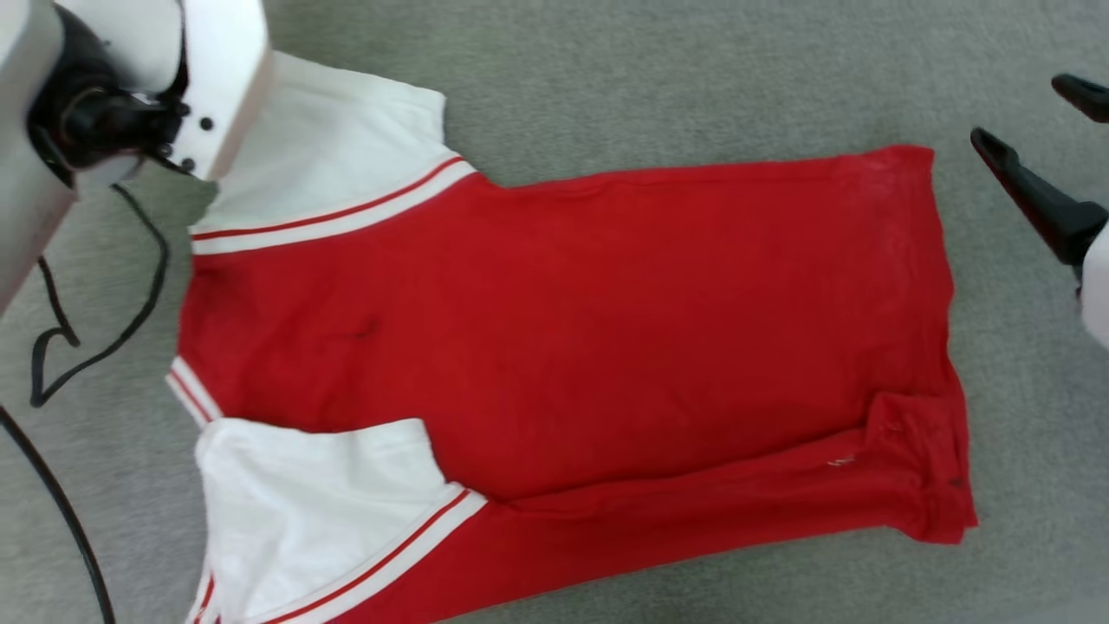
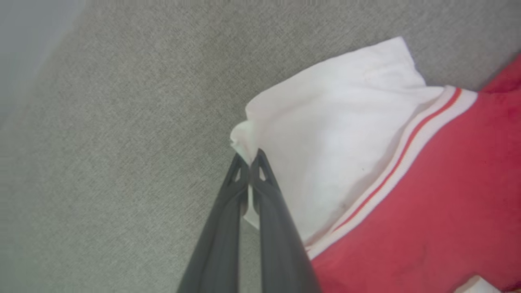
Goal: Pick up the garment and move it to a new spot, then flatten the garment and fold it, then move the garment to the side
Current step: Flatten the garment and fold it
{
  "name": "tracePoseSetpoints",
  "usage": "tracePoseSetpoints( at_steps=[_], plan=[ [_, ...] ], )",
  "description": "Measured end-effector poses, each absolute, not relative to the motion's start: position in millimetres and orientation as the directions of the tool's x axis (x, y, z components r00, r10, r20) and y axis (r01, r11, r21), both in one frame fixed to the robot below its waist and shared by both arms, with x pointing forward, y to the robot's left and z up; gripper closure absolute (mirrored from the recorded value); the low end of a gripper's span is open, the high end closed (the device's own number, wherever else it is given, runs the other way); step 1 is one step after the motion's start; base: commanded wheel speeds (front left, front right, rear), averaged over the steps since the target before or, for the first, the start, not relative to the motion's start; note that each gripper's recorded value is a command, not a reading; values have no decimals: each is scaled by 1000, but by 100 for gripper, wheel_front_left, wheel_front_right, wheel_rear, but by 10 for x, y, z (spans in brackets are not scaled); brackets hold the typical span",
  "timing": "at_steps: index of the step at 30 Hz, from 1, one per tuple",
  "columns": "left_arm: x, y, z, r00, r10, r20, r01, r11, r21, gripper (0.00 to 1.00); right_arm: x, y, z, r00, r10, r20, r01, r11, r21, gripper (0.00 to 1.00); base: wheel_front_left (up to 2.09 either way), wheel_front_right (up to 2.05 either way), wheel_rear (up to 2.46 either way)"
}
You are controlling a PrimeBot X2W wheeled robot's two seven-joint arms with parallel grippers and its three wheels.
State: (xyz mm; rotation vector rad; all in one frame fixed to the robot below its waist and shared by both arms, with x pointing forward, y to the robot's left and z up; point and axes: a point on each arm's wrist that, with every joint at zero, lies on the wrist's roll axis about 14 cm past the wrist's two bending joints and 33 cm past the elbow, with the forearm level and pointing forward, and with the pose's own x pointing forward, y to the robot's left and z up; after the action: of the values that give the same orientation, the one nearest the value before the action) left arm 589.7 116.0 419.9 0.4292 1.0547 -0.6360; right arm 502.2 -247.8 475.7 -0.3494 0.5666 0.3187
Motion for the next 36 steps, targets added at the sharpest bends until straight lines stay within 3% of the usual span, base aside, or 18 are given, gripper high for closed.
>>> tracePoseSetpoints(
  at_steps=[5,13,20,25,26,27,28,36],
  plan=[
    [5818,1175,4378,380,-292,-877,681,730,52,100,4962,-2542,4592,598,137,-789,-435,883,-177,0,0,0,0],
    [5737,1125,4406,382,-329,-864,711,701,48,100,4990,-2592,4209,364,69,-929,-407,909,-92,0,0,0,0],
    [5769,1153,4315,379,-335,-863,716,696,44,100,4965,-2398,3719,253,90,-963,-400,916,-19,0,0,0,0],
    [5788,1163,4297,382,-333,-862,720,692,52,100,4913,-2326,3564,223,101,-970,-415,910,0,0,0,0,0],
    [5786,1164,4299,383,-334,-861,721,691,52,100,4912,-2323,3564,227,105,-968,-413,911,2,13,0,0,0],
    [5781,1162,4305,384,-337,-860,721,691,51,100,4912,-2320,3568,235,111,-966,-410,912,5,87,0,0,0],
    [5784,1167,4320,389,-337,-857,720,692,55,100,4911,-2312,3577,243,119,-963,-408,913,10,100,0,0,0],
    [5638,1123,4604,444,-382,-811,729,680,79,100,4997,-2194,3933,409,192,-892,-426,905,-1,100,0,0,0]
  ],
)
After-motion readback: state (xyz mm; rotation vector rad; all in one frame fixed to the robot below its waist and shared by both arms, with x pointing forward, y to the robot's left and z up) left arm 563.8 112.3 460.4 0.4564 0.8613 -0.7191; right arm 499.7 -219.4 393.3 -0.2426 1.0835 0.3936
